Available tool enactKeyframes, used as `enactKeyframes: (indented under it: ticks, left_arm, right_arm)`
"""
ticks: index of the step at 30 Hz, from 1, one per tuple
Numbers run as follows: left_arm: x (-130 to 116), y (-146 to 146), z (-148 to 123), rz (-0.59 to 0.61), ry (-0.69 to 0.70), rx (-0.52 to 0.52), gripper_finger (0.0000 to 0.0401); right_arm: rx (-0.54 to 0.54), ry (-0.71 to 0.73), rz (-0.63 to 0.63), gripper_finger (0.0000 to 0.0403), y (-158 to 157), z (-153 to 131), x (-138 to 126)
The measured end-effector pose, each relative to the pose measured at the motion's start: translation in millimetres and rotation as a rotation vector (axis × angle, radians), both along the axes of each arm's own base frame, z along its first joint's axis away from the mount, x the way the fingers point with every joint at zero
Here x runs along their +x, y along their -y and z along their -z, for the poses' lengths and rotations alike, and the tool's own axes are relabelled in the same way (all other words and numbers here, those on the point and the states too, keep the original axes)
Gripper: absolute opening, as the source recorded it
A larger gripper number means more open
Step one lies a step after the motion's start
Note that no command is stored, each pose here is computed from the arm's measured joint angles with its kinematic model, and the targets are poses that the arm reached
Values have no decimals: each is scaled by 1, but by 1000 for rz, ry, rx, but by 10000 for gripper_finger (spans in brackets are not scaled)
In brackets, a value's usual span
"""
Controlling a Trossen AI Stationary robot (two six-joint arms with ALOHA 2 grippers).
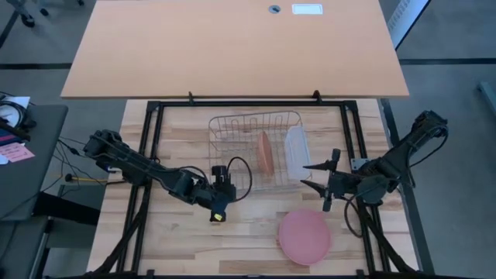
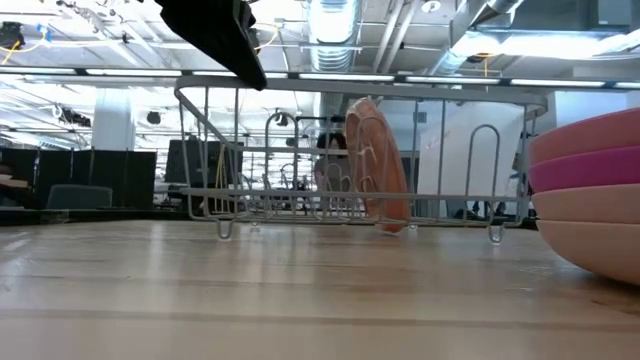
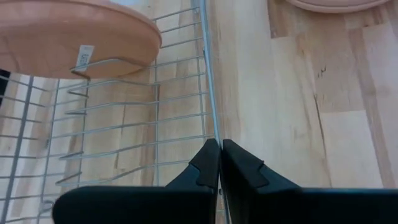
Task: Sort dishes
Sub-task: Put the light pink plate in the dish rack
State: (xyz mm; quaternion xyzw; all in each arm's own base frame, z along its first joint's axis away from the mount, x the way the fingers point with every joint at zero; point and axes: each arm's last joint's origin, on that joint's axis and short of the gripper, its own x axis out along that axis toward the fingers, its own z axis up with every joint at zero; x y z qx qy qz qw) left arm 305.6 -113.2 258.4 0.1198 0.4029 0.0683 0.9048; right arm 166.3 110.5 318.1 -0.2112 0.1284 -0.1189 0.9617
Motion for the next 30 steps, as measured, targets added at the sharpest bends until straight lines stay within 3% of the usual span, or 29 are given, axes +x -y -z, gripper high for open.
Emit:
enactKeyframes:
  ticks: [10,18,23,30]
  left_arm:
    - [8,-8,-2,34,26,2,4]
    - [12,-11,-6,-26,89,-57,41]
    - [15,-9,-8,-26,129,-107,72]
    - [6,-8,-22,16,154,-84,95]
  right_arm:
    - [0,0,0,200,0,0,0]
    - [31,15,2,200,1,-2,-2]
    - [143,45,4,200,5,-6,-13]
    - [369,-21,-4,200,-1,9,-36]
